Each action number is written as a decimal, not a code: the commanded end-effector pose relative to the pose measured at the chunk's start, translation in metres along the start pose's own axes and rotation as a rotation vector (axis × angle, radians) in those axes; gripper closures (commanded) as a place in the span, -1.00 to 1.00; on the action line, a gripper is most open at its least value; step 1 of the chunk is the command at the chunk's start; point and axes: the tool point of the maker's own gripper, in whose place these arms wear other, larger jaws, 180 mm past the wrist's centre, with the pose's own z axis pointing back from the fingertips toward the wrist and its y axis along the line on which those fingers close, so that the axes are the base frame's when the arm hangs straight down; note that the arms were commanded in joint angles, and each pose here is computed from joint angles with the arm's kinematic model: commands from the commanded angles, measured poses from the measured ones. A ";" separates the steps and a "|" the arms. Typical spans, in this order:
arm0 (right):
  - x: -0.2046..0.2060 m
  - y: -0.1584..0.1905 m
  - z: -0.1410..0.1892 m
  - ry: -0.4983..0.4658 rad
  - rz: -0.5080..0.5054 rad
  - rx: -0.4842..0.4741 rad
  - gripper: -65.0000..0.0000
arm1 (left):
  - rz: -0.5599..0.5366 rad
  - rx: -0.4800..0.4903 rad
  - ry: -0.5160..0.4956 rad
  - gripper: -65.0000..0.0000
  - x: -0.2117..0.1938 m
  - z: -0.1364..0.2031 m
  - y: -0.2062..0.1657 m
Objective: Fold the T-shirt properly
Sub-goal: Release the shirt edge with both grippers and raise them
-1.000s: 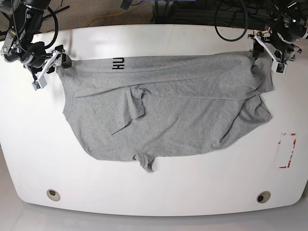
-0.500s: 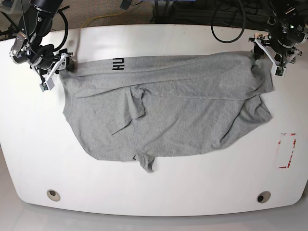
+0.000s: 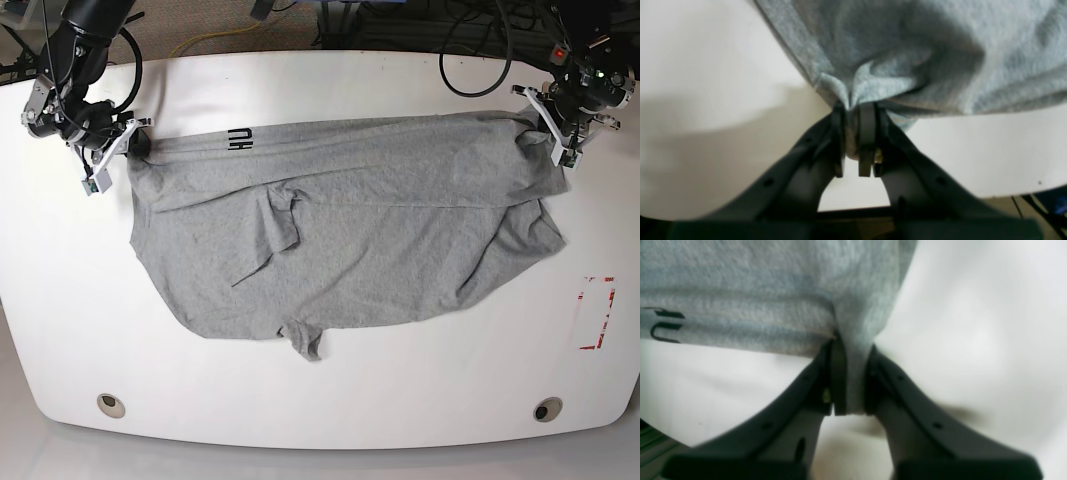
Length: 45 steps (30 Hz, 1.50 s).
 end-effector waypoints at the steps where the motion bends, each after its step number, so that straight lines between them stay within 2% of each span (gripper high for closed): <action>1: 0.003 -0.013 0.011 0.007 0.029 -0.042 0.85 | -0.068 0.063 -0.016 0.87 0.007 0.017 0.020; 13: -0.014 -0.031 0.026 0.068 0.057 -0.088 0.85 | -0.212 0.183 0.011 0.87 0.020 0.042 0.071; 19: -0.024 -0.034 0.030 0.095 0.064 -0.099 0.85 | -0.282 0.193 0.091 0.86 -0.001 0.050 0.082; 20: -0.023 -0.033 0.031 0.091 0.070 -0.099 0.85 | -0.287 0.189 0.106 0.83 -0.006 0.051 0.081; 22: -0.029 -0.030 0.034 0.101 0.084 -0.103 0.83 | -0.294 0.180 0.131 0.65 -0.015 0.051 0.079; 24: -0.026 -0.025 0.039 0.093 0.117 -0.113 0.63 | -0.299 0.169 0.158 0.32 -0.026 0.052 0.077; 26: -0.024 -0.020 0.043 0.081 0.142 -0.118 0.42 | -0.298 0.164 0.172 0.08 -0.031 0.053 0.076; 27: -0.023 -0.013 0.043 0.071 0.149 -0.114 0.25 | -0.299 0.162 0.177 -0.04 -0.034 0.053 0.075; 28: -0.021 -0.008 0.046 0.062 0.163 -0.115 0.07 | -0.298 0.159 0.181 -0.10 -0.036 0.053 0.074; 32: -0.021 0.003 0.055 0.053 0.214 -0.125 -0.31 | -0.299 0.159 0.183 -0.07 -0.037 0.054 0.074; 34: -0.019 0.007 0.060 0.051 0.240 -0.134 -0.41 | -0.305 0.176 0.165 -0.06 -0.030 0.059 0.076; 37: -0.009 0.012 0.069 0.022 0.276 -0.154 -0.41 | -0.302 0.183 0.113 -0.06 -0.017 0.065 0.074; 41: 0.003 -0.004 0.086 -0.033 0.248 -0.220 -0.41 | -0.248 0.124 -0.012 -0.06 0.011 0.065 0.067; 45: 0.026 -0.013 0.094 -0.095 0.241 -0.257 -0.41 | -0.231 0.120 -0.103 -0.07 0.040 0.065 0.067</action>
